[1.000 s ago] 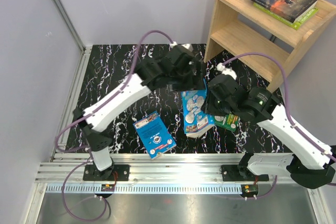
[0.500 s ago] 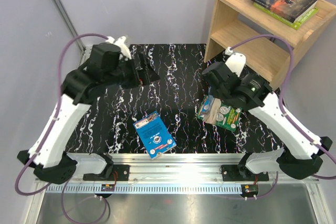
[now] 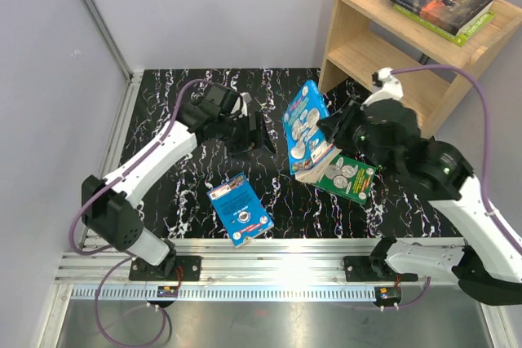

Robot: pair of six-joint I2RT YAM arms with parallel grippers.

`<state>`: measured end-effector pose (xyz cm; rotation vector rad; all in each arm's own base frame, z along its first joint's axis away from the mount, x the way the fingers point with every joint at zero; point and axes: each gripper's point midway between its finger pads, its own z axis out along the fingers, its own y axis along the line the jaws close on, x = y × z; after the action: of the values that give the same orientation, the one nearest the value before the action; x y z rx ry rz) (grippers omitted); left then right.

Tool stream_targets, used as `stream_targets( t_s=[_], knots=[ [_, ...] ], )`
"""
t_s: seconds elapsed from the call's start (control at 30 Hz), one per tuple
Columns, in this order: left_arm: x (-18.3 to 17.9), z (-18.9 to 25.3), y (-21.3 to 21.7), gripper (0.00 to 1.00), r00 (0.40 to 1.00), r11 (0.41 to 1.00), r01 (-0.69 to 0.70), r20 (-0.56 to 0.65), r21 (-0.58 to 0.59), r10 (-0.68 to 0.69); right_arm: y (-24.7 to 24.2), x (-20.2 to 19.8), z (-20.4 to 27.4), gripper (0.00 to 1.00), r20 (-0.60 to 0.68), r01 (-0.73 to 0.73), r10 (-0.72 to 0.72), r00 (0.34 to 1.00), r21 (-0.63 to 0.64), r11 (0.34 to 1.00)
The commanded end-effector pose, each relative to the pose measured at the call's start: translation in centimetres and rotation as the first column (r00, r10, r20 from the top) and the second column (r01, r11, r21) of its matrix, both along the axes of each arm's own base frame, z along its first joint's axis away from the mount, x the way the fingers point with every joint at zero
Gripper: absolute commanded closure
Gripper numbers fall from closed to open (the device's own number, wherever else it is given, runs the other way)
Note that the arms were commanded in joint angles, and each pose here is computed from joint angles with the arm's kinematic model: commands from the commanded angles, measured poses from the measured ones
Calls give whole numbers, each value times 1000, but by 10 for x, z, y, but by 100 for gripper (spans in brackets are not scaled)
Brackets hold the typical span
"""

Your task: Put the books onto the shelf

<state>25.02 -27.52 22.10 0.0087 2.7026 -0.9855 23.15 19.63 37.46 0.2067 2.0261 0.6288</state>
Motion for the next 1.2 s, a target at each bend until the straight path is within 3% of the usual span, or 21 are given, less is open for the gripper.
stream_targets(
  t_s=[0.0,0.23,0.37,0.53,0.83,1.17],
  knots=[
    [2,1,-23,12,997,995,75,11,-67,-74,2,2,69,100,149,-23,2,989,138,990],
    [-4,-1,-66,15,986,983,161,-26,-83,-164,19,8,77,100,176,-61,27,984,188,980],
    [9,21,-81,15,985,980,172,17,-102,-171,34,11,58,100,127,-95,75,989,161,982],
    [26,33,-94,16,983,978,182,40,-102,-179,46,5,40,100,76,-122,108,991,221,968],
    [44,51,-97,17,980,982,179,97,-66,-172,70,-14,0,100,-32,-269,278,960,173,948],
    [46,67,-92,19,964,981,193,184,-1,-190,102,-7,-49,100,-161,-330,350,923,138,934]
  ],
)
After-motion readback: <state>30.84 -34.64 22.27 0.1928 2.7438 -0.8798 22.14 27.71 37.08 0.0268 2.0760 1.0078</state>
